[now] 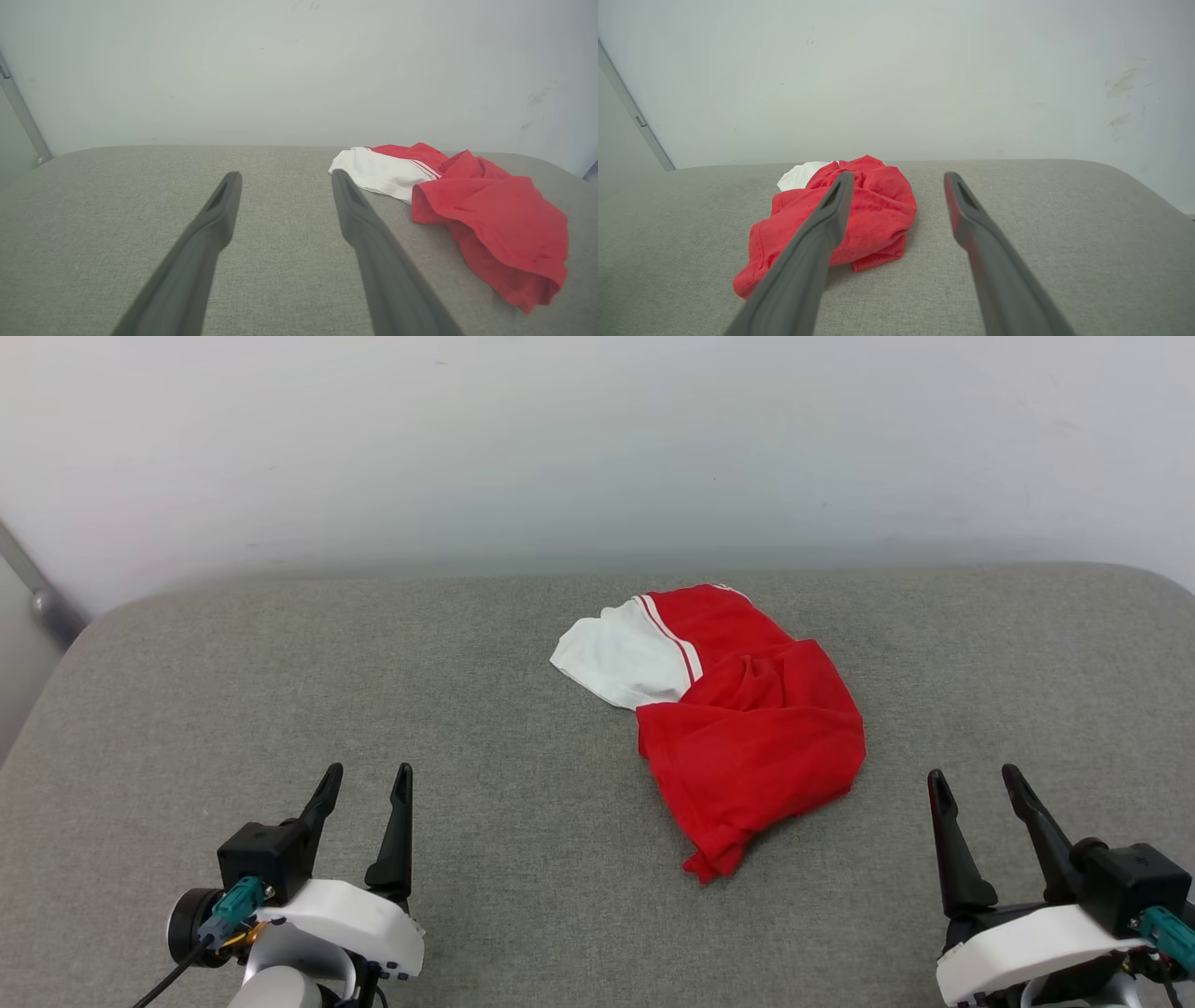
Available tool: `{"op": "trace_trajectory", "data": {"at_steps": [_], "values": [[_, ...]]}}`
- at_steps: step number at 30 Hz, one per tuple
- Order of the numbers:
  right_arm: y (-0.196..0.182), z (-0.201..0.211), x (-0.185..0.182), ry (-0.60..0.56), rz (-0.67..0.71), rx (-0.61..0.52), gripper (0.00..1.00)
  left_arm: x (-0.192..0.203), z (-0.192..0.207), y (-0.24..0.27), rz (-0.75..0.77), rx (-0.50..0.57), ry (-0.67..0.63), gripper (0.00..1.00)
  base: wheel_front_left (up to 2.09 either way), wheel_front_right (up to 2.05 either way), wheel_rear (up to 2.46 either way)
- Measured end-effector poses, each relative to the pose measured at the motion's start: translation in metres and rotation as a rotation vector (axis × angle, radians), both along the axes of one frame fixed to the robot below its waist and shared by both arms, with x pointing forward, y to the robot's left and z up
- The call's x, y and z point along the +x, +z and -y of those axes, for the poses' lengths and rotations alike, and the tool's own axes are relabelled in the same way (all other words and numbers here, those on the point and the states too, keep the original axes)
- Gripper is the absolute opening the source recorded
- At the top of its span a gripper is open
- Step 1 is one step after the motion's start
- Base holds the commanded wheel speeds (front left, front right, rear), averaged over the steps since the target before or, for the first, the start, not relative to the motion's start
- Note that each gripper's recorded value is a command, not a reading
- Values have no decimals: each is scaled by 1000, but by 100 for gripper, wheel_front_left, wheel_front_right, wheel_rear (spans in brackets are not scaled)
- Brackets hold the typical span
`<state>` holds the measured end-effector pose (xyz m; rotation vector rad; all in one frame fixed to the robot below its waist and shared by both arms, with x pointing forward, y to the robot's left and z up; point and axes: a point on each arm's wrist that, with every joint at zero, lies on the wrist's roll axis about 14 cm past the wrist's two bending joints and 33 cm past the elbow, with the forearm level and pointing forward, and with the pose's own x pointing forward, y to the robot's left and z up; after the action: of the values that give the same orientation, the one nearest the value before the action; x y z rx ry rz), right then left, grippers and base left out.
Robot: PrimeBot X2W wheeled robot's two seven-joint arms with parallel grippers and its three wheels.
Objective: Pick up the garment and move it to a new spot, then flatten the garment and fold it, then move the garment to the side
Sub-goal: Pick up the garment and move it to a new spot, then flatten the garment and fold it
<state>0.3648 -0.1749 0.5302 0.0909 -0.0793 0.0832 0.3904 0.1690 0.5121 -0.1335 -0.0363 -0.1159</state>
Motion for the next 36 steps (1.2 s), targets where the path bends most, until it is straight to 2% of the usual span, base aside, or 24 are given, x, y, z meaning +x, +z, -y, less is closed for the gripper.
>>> {"op": "trace_trajectory", "data": {"at_steps": [17, 20, 27, 30, 36], "values": [[-4, 1, -2, -3, -13, 2, 100, 18, 0, 10, 21, 11, -16, 100, 0, 0, 0], [-3, 0, 5, 0, -10, 1, 100, 40, 9, 27, 48, 11, -63, 100, 0, 0, 0], [-12, 1, 16, -4, -27, -14, 100, 110, 33, 68, 54, 98, -212, 100, 0, 0, 0], [-20, 9, 21, -28, -38, -4, 100, 141, 47, 75, 21, 126, -268, 100, 0, 0, 0], [-40, 31, 20, -97, -78, 20, 100, 184, 92, 53, -141, 182, -414, 100, 0, 0, 0]]}}
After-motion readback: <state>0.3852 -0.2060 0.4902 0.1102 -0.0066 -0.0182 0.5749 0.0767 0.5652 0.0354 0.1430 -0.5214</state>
